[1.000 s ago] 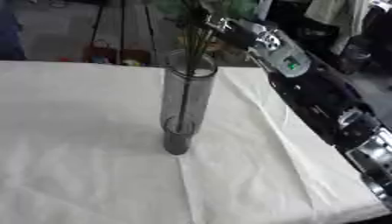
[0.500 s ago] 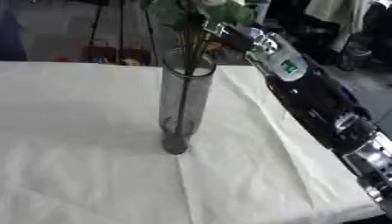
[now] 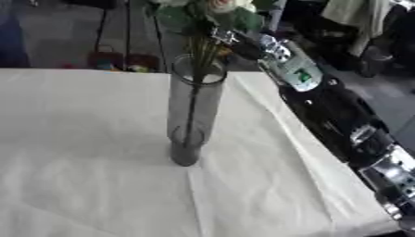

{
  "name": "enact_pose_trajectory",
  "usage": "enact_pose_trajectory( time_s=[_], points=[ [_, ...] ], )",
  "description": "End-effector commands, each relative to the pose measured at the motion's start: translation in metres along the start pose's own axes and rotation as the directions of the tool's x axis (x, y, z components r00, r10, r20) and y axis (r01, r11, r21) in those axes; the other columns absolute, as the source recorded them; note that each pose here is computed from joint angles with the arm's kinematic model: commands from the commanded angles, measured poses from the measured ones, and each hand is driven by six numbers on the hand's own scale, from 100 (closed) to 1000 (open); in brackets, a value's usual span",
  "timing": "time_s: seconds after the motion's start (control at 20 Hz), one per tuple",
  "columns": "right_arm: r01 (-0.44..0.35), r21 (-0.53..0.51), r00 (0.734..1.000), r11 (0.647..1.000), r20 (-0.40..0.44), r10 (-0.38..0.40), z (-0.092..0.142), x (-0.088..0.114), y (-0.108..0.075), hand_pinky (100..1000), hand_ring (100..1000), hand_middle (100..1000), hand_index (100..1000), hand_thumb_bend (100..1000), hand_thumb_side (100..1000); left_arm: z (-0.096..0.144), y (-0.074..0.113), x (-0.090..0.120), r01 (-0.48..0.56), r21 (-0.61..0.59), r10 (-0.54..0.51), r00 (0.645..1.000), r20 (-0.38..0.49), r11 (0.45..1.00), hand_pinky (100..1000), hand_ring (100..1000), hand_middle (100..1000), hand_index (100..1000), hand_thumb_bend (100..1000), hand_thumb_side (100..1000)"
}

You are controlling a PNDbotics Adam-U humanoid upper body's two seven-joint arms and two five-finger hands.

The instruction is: Arrange flowers into the vase.

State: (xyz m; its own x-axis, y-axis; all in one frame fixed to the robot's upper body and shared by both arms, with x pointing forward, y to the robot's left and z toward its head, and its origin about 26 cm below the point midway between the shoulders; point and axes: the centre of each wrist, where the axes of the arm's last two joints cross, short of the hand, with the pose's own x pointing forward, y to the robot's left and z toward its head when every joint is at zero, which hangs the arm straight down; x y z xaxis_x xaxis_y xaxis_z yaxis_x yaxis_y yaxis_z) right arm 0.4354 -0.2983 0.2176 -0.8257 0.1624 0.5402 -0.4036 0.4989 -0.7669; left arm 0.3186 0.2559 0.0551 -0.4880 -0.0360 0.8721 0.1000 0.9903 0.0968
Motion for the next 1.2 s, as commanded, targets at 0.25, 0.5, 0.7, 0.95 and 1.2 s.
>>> enact_pose_trajectory(
  time_s=[0.25,0.5,0.7,0.95,1.2],
  points=[
    [-0.322,0.273,0.927,0.906,0.286,0.244,0.0009,0.0147,-0.0186,972,1000,997,1000,100,1000,-0.0061,-0.0004,0.0057,-0.001,-0.009,0.001,1.0,0.027,1.0,728,951,673,811,929,771],
    [-0.332,0.273,0.925,0.903,0.281,0.255,0.0039,0.0163,-0.0199,976,1000,1000,1000,100,1000,-0.0061,-0.0003,0.0057,-0.001,-0.009,0.002,1.0,0.028,1.0,728,951,673,811,929,771],
    [-0.336,0.278,0.925,0.9,0.276,0.26,0.0056,0.0162,-0.0187,980,1000,1000,1000,100,1000,-0.0065,-0.0005,0.006,-0.002,-0.01,0.002,1.0,0.029,1.0,728,951,673,811,929,771],
    [-0.343,0.28,0.925,0.897,0.268,0.27,0.006,0.0154,-0.0184,989,1000,1000,1000,109,991,-0.0069,-0.0005,0.0062,-0.002,-0.01,0.002,1.0,0.03,1.0,728,951,673,811,928,771],
    [-0.348,0.267,0.922,0.899,0.271,0.276,0.007,0.0164,-0.0191,990,1000,1000,1000,110,982,-0.0067,-0.0009,0.006,-0.004,-0.01,0.004,1.0,0.03,1.0,728,951,674,811,928,771]
  ],
)
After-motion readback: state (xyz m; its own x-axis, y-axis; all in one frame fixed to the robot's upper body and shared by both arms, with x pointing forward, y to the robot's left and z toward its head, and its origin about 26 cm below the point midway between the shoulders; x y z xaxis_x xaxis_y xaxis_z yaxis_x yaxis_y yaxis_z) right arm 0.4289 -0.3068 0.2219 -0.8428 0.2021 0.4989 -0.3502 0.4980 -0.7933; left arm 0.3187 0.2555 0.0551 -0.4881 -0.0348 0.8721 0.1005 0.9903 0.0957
